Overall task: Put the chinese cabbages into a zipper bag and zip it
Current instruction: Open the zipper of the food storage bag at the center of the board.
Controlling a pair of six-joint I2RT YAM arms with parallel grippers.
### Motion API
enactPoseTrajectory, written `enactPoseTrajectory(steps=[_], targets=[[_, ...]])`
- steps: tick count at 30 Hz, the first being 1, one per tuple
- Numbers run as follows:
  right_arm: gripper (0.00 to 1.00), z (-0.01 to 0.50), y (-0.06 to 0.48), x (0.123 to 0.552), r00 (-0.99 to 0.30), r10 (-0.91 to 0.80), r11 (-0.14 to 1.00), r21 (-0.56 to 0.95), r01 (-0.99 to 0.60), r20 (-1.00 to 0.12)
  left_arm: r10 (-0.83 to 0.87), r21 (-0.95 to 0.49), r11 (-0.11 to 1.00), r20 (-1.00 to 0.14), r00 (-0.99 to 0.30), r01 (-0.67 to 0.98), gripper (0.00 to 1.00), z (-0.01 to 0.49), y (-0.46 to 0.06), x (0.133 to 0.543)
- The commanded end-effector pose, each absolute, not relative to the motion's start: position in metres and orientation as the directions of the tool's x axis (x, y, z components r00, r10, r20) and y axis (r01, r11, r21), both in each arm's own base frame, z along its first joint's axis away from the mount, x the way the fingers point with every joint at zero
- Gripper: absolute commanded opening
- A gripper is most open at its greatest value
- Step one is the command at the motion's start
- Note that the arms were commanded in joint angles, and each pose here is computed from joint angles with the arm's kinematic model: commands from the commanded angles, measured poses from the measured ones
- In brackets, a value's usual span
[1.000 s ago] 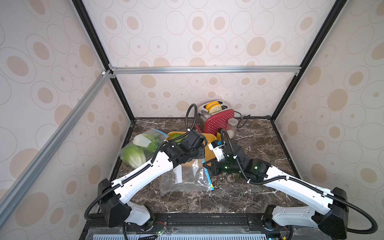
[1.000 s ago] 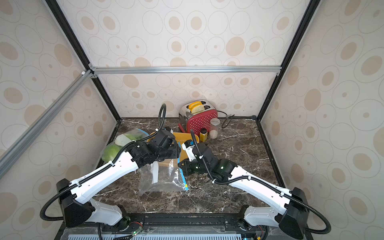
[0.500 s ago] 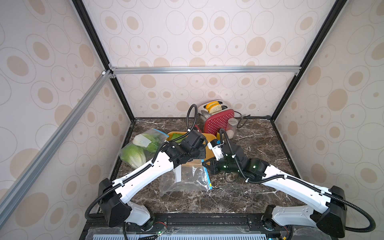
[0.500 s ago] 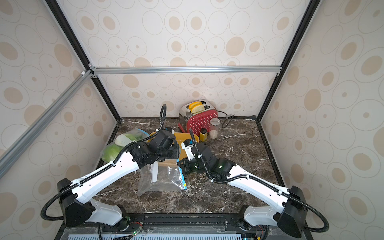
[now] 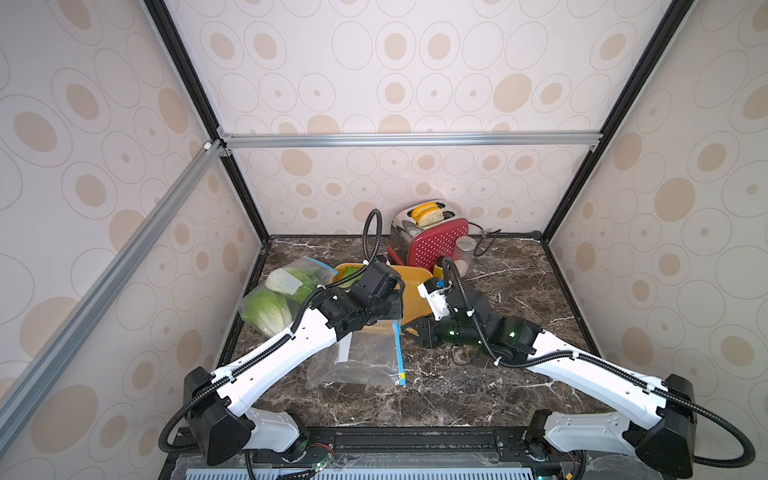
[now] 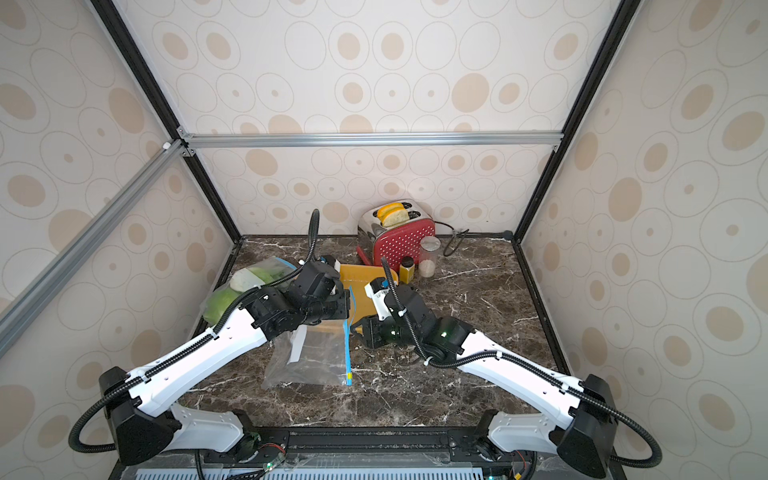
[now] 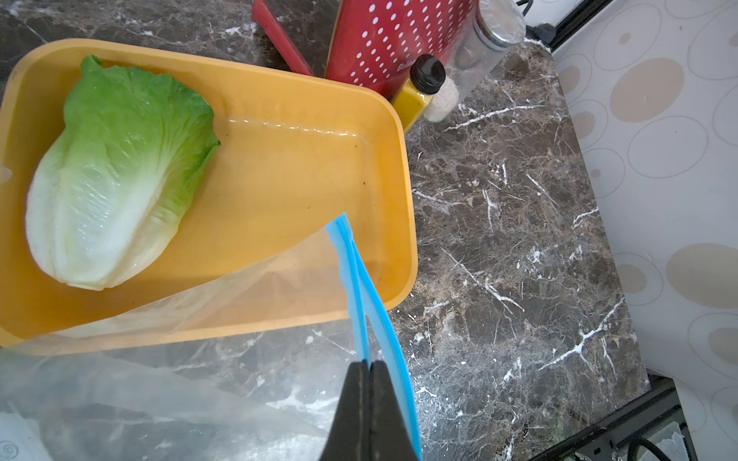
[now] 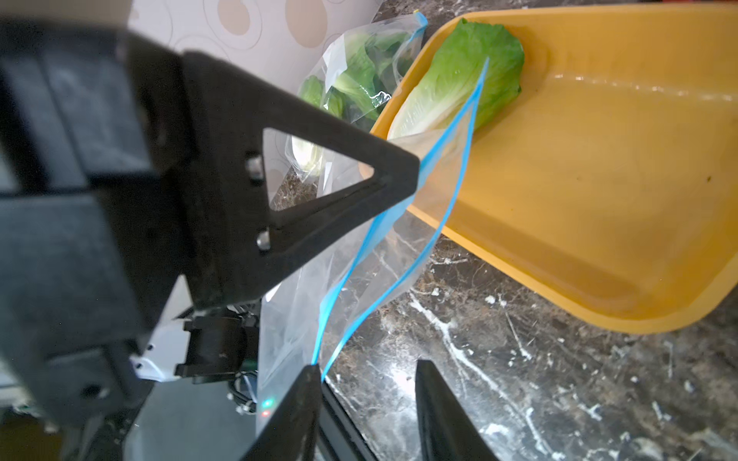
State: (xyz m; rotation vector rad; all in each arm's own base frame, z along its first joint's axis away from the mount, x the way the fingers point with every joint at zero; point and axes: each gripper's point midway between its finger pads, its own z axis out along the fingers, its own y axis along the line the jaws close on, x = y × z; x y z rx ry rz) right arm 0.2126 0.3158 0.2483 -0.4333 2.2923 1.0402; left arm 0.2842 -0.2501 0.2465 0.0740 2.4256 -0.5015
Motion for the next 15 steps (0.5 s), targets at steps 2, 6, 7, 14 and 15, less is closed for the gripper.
enactPoseTrajectory(steps=[2,6,7,14,15], targets=[[0.52,0.255,0.291,0.227,-0.879,0.073,0.656,0.686,-0.314,-0.472,-0.011,-0.354,0.894,-0.628,-0.778,0.273,0.00,0.263,-0.256,0.276],[0.55,0.251,0.309,0.230,-0.938,0.016,0.610,0.746,-0.266,-0.347,0.017,-0.373,0.875,-0.613,-0.790,0.308,0.00,0.264,-0.263,0.270],[0.55,0.250,0.312,0.231,-0.944,0.011,0.611,0.750,-0.254,-0.329,0.014,-0.375,0.875,-0.615,-0.789,0.307,0.00,0.265,-0.262,0.270],[0.52,0.229,0.317,0.244,-0.962,0.001,0.681,0.704,-0.198,-0.272,0.002,-0.374,0.876,-0.630,-0.777,0.306,0.00,0.271,-0.259,0.270],[0.52,0.227,0.315,0.246,-0.958,0.015,0.686,0.700,-0.200,-0.288,0.004,-0.368,0.879,-0.629,-0.777,0.303,0.00,0.271,-0.258,0.270]])
